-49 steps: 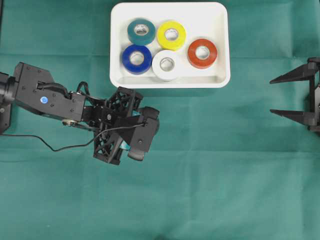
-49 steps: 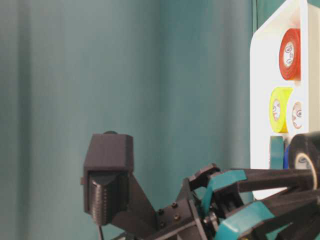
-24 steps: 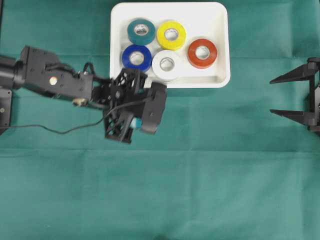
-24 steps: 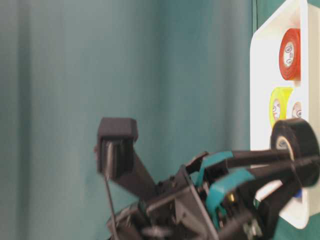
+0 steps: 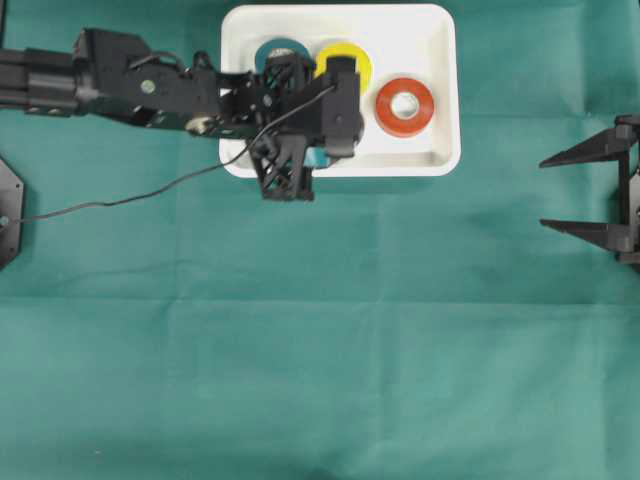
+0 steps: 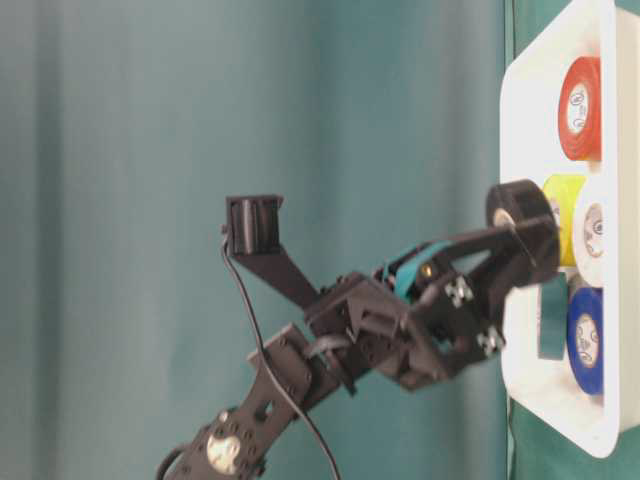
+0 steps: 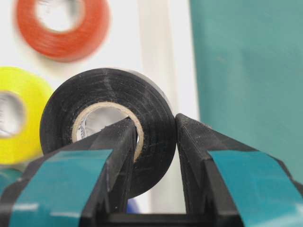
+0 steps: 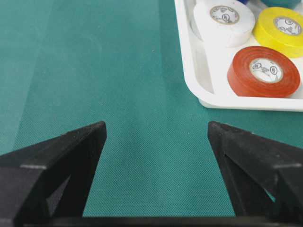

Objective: Put the tape into the white case with the left arm.
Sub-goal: 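Carry the black roll into the tray's upper right and release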

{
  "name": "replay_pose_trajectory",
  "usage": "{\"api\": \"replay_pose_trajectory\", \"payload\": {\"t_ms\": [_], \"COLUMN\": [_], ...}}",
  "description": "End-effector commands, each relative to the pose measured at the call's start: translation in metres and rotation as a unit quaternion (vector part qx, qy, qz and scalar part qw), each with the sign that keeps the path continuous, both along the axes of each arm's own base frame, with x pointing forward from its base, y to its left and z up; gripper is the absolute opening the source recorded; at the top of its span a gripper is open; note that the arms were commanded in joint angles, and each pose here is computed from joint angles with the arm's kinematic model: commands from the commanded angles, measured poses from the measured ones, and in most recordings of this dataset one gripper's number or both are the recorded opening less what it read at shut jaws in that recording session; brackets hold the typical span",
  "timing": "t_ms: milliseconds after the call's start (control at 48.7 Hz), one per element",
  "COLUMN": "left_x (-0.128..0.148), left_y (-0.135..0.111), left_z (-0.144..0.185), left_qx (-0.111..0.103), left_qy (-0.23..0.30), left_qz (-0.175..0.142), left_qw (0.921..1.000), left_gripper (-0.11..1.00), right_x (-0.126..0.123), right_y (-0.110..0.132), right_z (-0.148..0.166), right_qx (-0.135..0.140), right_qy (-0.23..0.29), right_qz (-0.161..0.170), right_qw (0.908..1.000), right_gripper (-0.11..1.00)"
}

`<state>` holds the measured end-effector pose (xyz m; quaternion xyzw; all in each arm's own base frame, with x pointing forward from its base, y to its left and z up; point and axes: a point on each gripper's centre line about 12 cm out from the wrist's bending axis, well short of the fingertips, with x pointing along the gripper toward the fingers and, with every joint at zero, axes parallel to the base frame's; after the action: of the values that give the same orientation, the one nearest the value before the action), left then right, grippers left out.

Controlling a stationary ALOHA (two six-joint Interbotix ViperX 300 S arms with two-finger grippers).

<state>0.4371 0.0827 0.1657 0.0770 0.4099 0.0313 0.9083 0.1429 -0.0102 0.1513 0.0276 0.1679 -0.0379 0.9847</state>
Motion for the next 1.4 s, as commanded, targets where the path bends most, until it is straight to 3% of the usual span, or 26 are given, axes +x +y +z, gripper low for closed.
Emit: {"api": "replay_pose_trajectory", "payload": {"t_ms": [0, 123, 247, 678, 925, 966, 1171, 1377], "left_x": [0.013, 0.023, 0.035, 0.063, 0.065, 0.065, 0.064, 0.061], "left_y": [0.010, 0.026, 0.038, 0.074, 0.077, 0.076, 0.074, 0.073], "left_z": [0.018, 0.014, 0.013, 0.010, 0.007, 0.007, 0.003, 0.003], "left_qx": [0.016, 0.039, 0.048, 0.054, 0.052, 0.051, 0.049, 0.049], "left_qy": [-0.030, -0.029, -0.033, -0.048, -0.047, -0.048, -0.043, -0.041], "left_qz": [-0.001, -0.010, -0.008, 0.019, 0.022, 0.022, 0.022, 0.021], "left_qw": [0.9994, 0.9988, 0.9983, 0.9972, 0.9973, 0.9973, 0.9976, 0.9978], "left_gripper": [0.23, 0.23, 0.23, 0.23, 0.25, 0.32, 0.90, 0.92], "right_x": [0.002, 0.002, 0.002, 0.002, 0.002, 0.002, 0.002, 0.002], "right_y": [0.000, 0.000, 0.000, 0.000, 0.000, 0.000, 0.000, 0.000], "right_z": [0.004, 0.004, 0.004, 0.004, 0.003, 0.003, 0.003, 0.003], "right_qx": [-0.001, -0.001, -0.001, -0.001, -0.001, -0.001, -0.001, -0.001], "right_qy": [-0.007, -0.007, -0.007, -0.007, -0.006, -0.006, -0.006, -0.006], "right_qz": [0.000, 0.001, 0.001, 0.001, 0.001, 0.001, 0.001, 0.001], "right_qw": [1.0000, 1.0000, 1.0000, 1.0000, 1.0000, 1.0000, 1.0000, 1.0000], "right_gripper": [0.62, 0.62, 0.62, 0.62, 0.62, 0.62, 0.62, 0.62]}}
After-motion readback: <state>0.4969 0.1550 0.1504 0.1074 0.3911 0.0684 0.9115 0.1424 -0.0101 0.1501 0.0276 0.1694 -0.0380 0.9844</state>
